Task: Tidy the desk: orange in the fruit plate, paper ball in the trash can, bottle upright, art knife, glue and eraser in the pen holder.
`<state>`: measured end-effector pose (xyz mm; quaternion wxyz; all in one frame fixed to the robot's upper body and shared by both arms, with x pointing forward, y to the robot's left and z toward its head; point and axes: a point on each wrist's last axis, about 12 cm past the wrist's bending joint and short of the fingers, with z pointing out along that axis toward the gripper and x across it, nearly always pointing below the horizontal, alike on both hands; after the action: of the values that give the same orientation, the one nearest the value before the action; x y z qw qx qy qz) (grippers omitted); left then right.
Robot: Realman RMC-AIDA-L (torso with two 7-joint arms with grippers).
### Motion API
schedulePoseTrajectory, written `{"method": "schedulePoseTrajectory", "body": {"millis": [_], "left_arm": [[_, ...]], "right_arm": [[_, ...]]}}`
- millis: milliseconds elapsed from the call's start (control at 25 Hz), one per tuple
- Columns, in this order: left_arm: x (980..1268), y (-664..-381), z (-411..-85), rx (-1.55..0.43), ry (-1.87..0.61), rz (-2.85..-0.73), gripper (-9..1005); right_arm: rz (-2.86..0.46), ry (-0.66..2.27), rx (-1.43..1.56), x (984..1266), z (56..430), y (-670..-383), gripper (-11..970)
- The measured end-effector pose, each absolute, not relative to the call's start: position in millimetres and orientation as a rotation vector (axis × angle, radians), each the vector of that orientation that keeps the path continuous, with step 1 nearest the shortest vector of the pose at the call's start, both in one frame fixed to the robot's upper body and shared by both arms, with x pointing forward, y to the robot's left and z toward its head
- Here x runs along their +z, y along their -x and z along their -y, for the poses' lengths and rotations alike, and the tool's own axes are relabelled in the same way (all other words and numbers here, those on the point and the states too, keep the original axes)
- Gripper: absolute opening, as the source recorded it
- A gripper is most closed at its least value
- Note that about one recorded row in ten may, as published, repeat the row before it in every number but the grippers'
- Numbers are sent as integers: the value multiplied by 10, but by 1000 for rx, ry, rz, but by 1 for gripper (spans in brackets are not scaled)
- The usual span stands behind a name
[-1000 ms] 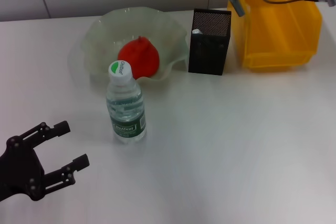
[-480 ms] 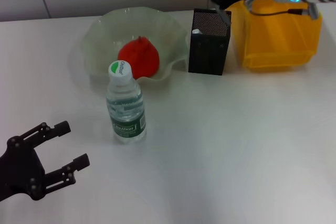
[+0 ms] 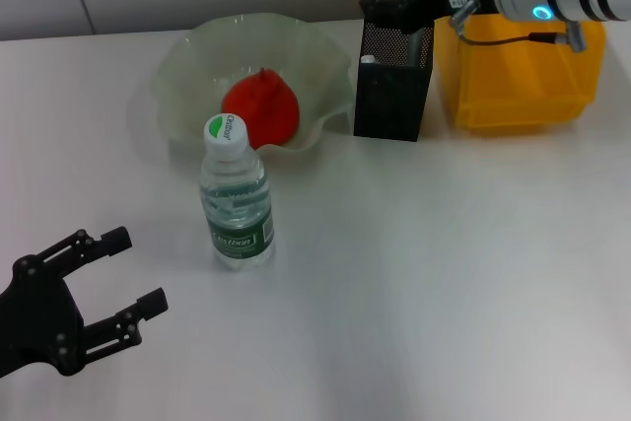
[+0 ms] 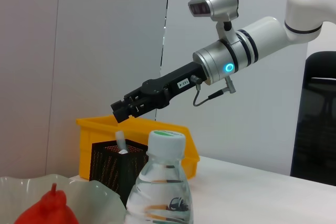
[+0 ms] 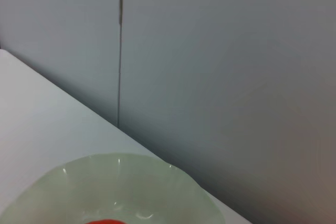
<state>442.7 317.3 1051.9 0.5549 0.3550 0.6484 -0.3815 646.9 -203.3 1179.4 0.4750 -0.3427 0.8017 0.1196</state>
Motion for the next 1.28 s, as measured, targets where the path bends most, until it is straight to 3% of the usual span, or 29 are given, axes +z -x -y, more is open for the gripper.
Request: {"method": "schedulePoseTrajectory", "body": {"millis": [40, 240, 560, 720, 960, 1280], "left_arm": [[10519, -4427, -3173, -901, -839, -1532, 806], [10523, -4423, -3170, -912, -836, -1530, 806], [10569, -4430, -3163, -1036, -857, -1576, 807], [10580, -4453, -3119, -1066, -902, -1571, 807], [10565, -4491, -3080, -1089, -949, -1598, 807], [10690, -4718, -3083, -1168, -1037, -1682, 807]], "right_arm": [[-1959, 833, 291, 11803, 2045, -6467, 232], [-1958, 802, 341, 11884, 2184, -6363, 455], [-1857, 888, 775, 11817, 2633, -5680, 458], [-1766, 933, 948, 11443, 2946, -5199, 468], [-1702, 995, 1064, 11005, 3124, -4796, 546], [-1783, 1052, 1050, 10668, 3178, -4560, 676]]}}
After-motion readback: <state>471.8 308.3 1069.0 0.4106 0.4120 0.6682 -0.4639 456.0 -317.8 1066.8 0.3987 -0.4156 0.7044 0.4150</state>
